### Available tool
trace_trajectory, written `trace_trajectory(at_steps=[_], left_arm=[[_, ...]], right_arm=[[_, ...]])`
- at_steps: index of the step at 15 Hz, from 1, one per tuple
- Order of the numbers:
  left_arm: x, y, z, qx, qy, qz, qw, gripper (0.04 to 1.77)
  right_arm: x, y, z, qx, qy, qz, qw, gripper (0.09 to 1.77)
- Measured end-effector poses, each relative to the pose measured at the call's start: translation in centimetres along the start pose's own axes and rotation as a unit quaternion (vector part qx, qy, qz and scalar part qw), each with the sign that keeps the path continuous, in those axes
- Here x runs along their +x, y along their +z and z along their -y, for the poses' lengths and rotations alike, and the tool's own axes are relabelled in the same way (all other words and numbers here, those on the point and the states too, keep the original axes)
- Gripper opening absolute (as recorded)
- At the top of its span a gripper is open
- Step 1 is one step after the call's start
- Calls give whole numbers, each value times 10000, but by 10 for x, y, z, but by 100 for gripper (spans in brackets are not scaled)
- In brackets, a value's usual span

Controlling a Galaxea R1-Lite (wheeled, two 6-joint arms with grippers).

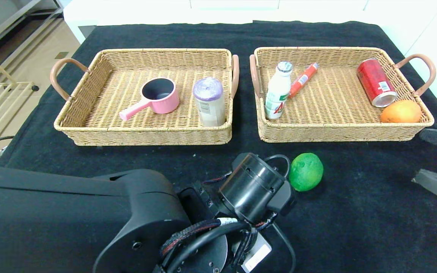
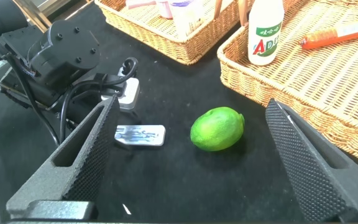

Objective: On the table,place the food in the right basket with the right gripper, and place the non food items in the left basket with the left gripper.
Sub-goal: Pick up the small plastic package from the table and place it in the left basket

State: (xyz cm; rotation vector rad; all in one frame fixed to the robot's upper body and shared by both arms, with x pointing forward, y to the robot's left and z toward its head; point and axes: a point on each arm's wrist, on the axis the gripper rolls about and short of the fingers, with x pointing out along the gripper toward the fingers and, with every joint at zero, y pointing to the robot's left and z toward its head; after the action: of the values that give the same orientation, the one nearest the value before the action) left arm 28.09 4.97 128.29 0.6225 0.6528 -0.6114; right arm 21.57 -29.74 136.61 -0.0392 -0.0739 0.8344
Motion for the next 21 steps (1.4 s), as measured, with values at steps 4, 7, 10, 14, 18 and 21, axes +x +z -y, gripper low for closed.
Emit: trace_trajectory(at_steps=[4,7,10,14,18,21], left_arm=[[1,0,0,3,-1,-13,10000,61],[2,0,1,4,3,-22,10000,61],[4,0,1,-4,5,-36,10000,61],[6,-1,1,-18,6,-48,10000,61],[5,0,1,-48,8,-27,10000,61],[-4,1,-5,-320,11,66,9995,61]], right_arm=[[1,-2,0,11,20,-27,10000,171],[1,-2,0,15,27,-37,10000,171],[1,-2,0,17,31,-40,10000,171],[1,-3,0,23,35,-47,10000,171],[2,-3,-1,18,63,-37,10000,171],[1,-2,-1,10,60,-24,10000,171]])
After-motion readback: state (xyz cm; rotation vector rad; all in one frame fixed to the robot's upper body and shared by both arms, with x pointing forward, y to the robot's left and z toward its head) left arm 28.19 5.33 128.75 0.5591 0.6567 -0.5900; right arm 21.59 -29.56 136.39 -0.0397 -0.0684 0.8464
